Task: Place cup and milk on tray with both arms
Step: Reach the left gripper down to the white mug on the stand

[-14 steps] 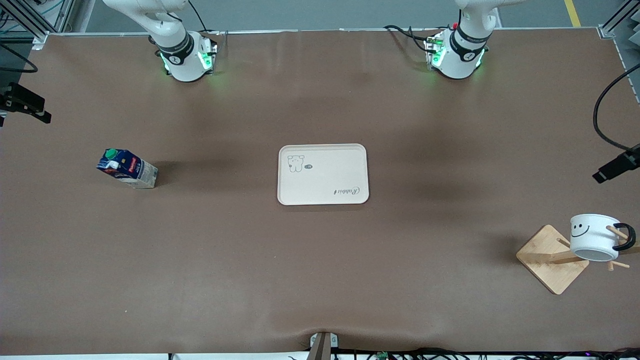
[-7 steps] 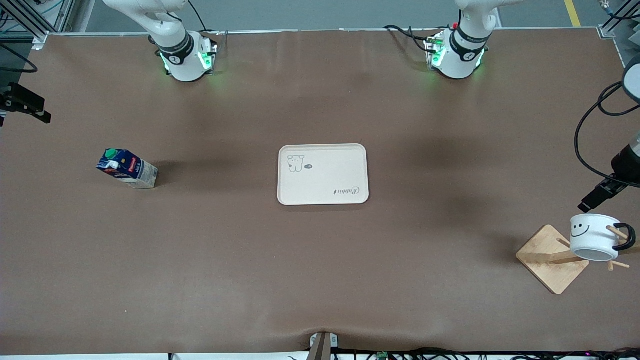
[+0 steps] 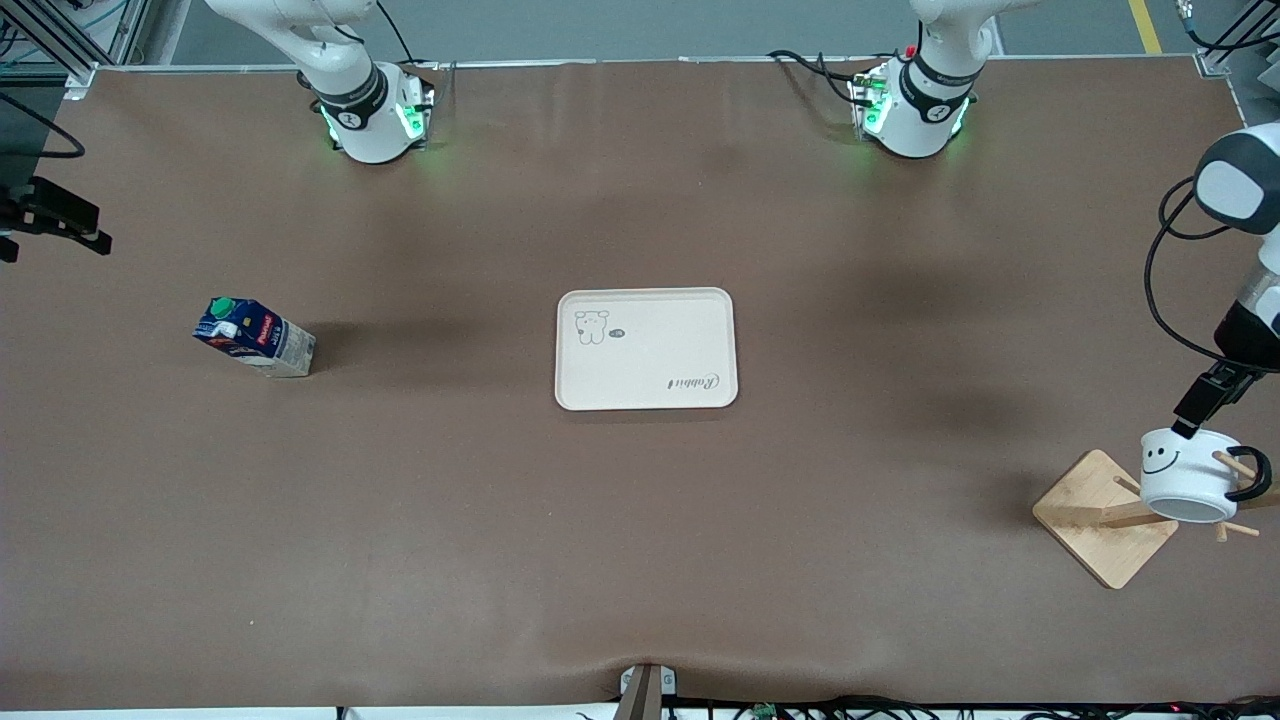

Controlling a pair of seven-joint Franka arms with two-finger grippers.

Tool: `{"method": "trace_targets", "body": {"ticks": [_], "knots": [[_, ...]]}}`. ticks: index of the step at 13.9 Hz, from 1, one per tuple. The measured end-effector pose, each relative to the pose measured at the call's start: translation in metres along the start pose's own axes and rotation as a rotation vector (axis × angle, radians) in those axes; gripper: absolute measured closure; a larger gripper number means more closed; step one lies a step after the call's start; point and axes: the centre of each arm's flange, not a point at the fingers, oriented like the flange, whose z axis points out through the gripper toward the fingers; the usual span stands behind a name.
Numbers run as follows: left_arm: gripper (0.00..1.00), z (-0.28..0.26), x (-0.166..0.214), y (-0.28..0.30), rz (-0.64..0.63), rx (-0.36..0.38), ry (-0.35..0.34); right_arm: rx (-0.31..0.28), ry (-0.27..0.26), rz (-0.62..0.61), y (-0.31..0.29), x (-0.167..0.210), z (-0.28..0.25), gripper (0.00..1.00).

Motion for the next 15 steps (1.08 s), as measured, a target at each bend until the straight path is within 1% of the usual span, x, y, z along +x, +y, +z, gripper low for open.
{"method": "trace_targets", "body": {"ticks": [5,8,13,15], "knots": [[0.0,0.003,-0.009,0.015,0.025,-0.028,0.027,0.0,-0.003,-0.003,-0.001,0.002,0.002,0.0],[0.0,0.008,-0.013,0.022,0.044,-0.037,0.026,0.001,-0.003,-0.003,-0.001,0.002,0.002,0.0],[0.0,0.021,-0.013,0.023,0.164,-0.052,0.066,0.001,-0.003,-0.003,-0.001,0.002,0.002,0.0],[0.0,0.024,-0.011,0.023,0.185,-0.056,0.08,0.001,-0.003,-0.003,-0.001,0.002,0.002,0.0]]}}
